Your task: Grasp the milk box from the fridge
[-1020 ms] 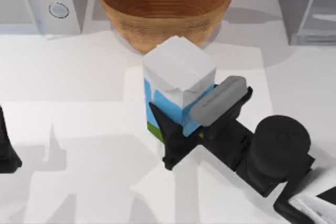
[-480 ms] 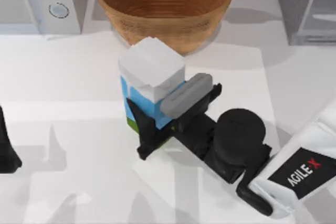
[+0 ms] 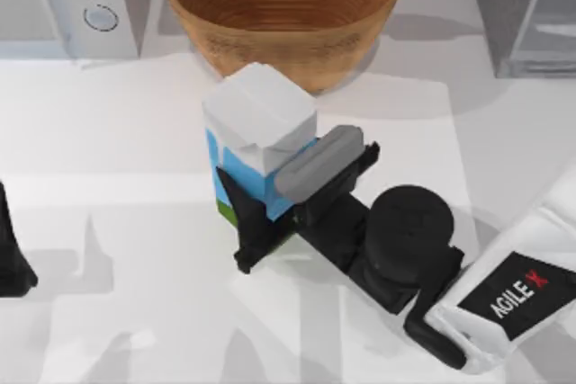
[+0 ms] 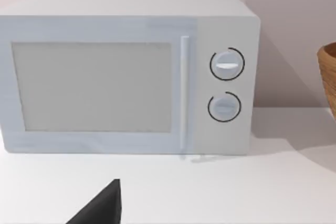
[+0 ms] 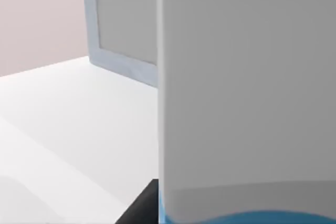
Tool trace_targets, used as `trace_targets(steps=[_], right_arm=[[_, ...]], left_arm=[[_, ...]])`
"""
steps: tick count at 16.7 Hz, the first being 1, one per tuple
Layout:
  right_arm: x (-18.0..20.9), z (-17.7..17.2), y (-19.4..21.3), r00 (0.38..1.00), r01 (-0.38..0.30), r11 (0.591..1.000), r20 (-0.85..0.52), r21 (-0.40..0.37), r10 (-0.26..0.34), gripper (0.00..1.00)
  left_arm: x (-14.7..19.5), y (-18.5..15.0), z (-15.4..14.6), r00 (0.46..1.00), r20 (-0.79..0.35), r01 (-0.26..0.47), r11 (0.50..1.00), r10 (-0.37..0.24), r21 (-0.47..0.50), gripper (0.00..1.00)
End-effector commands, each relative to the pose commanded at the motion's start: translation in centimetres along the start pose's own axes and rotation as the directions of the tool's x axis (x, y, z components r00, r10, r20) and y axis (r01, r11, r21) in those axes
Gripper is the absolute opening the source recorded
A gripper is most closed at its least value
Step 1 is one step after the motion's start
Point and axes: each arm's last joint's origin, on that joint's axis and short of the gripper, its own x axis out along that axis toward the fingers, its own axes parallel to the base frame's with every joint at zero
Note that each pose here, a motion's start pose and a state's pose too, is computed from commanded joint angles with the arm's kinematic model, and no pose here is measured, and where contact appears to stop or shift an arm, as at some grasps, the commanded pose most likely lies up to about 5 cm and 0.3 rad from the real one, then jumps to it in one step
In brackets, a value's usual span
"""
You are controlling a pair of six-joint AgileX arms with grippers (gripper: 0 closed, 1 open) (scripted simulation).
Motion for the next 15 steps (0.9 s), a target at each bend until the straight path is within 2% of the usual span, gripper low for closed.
trace_targets(steps=[9, 15], right_arm=[[0.0, 0.0, 0.0, 1.0, 0.0, 1.0, 0.0, 0.0, 0.0, 0.98], [0.0, 0.0, 0.0, 1.0, 0.0, 1.0, 0.0, 0.0, 0.0, 1.0]], left_arm=[[0.0, 0.0, 0.0, 1.0, 0.0, 0.0, 1.0, 0.0, 0.0, 1.0], [0.0, 0.0, 0.0, 1.0, 0.0, 0.0, 1.0, 0.0, 0.0, 1.0]])
